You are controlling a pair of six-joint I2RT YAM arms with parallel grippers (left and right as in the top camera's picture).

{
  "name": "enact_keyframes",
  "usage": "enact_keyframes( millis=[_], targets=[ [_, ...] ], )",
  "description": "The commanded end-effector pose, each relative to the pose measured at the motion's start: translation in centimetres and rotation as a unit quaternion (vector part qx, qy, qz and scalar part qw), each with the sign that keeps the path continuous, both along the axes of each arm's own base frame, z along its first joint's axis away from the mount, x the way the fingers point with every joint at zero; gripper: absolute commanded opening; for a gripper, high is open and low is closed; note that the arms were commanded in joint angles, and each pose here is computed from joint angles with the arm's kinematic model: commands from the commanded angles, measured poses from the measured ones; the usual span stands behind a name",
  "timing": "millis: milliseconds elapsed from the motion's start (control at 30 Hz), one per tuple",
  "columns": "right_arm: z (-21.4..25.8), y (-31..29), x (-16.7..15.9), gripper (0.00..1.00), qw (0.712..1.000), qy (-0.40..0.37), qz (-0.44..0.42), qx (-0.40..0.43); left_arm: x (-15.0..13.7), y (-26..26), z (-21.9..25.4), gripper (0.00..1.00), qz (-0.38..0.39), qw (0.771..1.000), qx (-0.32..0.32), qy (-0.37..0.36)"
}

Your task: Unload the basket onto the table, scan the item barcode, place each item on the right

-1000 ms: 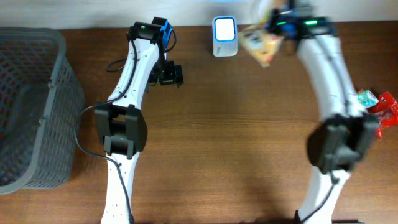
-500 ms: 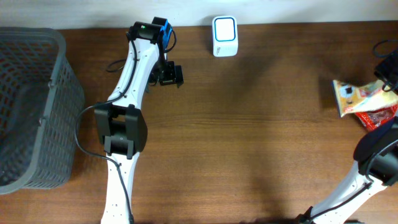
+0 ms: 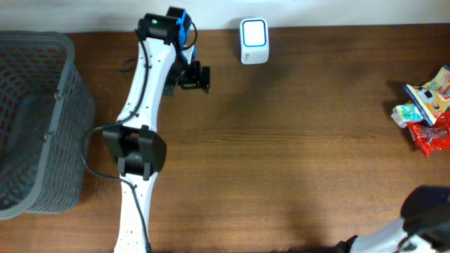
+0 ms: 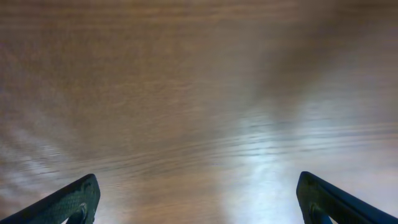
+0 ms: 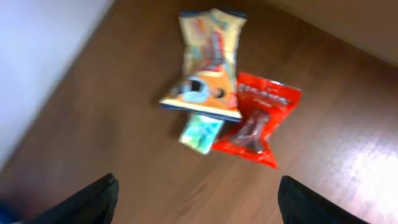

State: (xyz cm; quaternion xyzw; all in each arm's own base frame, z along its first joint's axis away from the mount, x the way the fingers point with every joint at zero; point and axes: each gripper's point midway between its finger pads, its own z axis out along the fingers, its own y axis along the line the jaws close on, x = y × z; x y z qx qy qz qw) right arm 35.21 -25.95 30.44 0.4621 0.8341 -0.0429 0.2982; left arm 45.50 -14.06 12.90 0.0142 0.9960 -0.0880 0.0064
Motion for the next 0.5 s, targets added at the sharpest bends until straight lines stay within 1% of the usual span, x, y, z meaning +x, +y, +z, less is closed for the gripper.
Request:
enact_keyframes(
  millis=[0, 100, 200, 267, 367, 400, 467],
  targets=[
    [5.2, 4.4, -2.4, 0.83, 0.998, -0.047, 0.032, -0.012, -0.8, -1.0, 7.2, 0.99, -0.022, 0.996, -0.040, -0.078],
    [6.7, 8.0, -4.8, 0.83, 0.997, -0.042, 0.057, -0.010, -1.9, -1.5, 10.7, 0.99, -0.032, 0.992, -0.049, -0.115],
    [8.6, 11.8, -5.9, 0.81, 0.990, -0.049, 0.126, -0.040, -3.9, -1.8, 13.4, 0.99, -0.043, 0.988, -0.041, -0.139],
    [9.6, 14.5, -6.8, 0.80, 0.982, -0.058, 0.170, -0.057, -6.0, -1.0, 14.7, 0.99, -0.048, 0.988, -0.013, -0.148],
    [9.8, 17.3, -8.1, 0.79, 0.974, -0.072, 0.206, -0.064, -9.9, 0.9, 16.3, 0.99, -0.019, 0.988, 0.024, -0.151],
    [9.5, 18.0, -8.3, 0.79, 0.971, -0.076, 0.216, -0.065, -10.9, 1.4, 16.7, 0.99, -0.010, 0.988, 0.030, -0.153],
    [8.1, 19.9, -8.8, 0.80, 0.963, -0.089, 0.244, -0.067, -13.4, 1.9, 17.6, 0.99, -0.006, 0.984, 0.020, -0.176]
  ],
)
